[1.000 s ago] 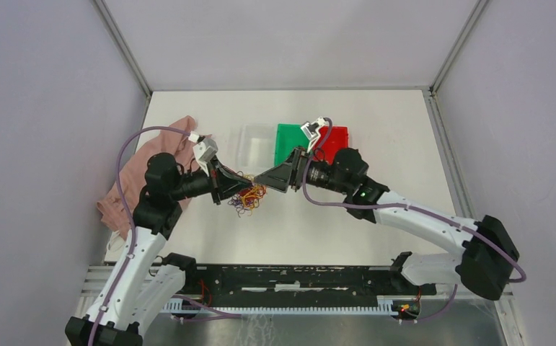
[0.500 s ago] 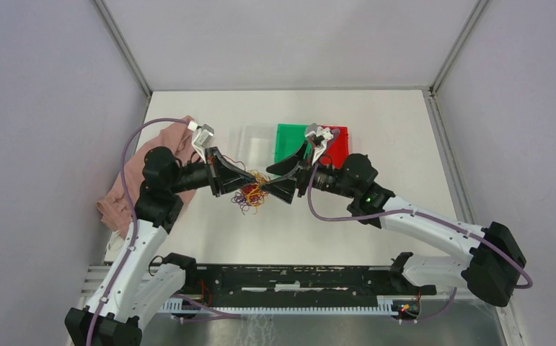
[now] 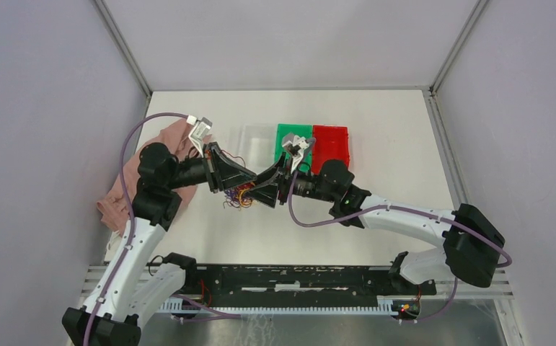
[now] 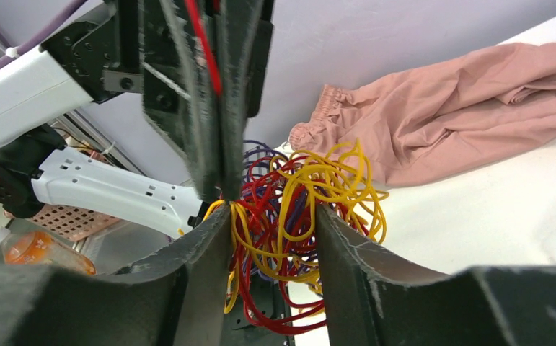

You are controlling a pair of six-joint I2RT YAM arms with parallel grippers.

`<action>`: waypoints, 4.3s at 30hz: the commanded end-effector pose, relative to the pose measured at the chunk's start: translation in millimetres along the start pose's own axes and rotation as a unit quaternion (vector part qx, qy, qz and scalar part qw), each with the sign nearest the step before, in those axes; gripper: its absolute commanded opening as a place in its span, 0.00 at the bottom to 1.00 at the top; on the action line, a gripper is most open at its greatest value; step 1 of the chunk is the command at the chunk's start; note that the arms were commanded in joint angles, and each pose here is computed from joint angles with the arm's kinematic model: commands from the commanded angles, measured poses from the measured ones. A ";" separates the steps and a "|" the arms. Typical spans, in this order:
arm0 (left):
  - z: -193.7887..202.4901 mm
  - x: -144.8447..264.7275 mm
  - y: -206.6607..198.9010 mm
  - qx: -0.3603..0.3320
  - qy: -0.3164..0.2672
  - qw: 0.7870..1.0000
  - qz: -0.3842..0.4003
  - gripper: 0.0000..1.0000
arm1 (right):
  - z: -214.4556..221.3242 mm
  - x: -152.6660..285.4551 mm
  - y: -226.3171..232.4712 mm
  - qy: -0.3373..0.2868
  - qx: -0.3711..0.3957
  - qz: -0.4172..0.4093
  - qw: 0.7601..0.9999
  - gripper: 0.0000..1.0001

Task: Untangle the cables
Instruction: Untie the cable.

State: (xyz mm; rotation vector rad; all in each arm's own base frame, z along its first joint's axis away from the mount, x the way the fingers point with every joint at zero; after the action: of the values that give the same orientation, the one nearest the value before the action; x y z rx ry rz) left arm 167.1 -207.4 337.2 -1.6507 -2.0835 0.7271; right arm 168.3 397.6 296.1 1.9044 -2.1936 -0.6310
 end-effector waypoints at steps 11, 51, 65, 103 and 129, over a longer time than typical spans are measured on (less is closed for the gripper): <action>-44.6 1.4 -52.4 -0.045 -0.023 0.998 0.046 0.03 | 18.0 18.6 -21.1 -0.010 -0.030 0.074 0.997 0.46; -58.9 -4.4 -57.1 -0.079 -0.021 0.996 0.043 0.03 | -55.1 -30.4 20.4 -0.074 -0.028 -0.037 0.996 0.49; -95.2 -6.2 -81.4 -0.136 -0.040 0.988 0.058 0.03 | 18.8 -29.9 -26.6 -0.045 -0.136 0.021 0.989 0.38; -341.2 57.7 -213.2 -0.456 -0.383 0.793 -0.130 0.03 | 190.0 9.4 -120.6 0.110 -0.105 0.277 0.949 0.64; -194.4 13.4 -102.9 -0.334 -0.184 0.921 -0.084 0.03 | 96.6 17.2 -60.7 0.084 -0.071 0.225 0.968 0.66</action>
State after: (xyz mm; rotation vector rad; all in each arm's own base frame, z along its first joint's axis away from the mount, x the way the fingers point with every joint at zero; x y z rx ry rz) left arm 227.9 -182.6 534.4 -1.5680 -2.9161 0.3066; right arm 185.2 383.2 184.5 1.2347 -2.3246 -0.5340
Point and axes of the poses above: each gripper's point midway between its finger pads, its own x axis back along the fingers, its own y axis along the line the jaws close on, z = x × y, the point moved 1 cm from there along x, back along the fingers
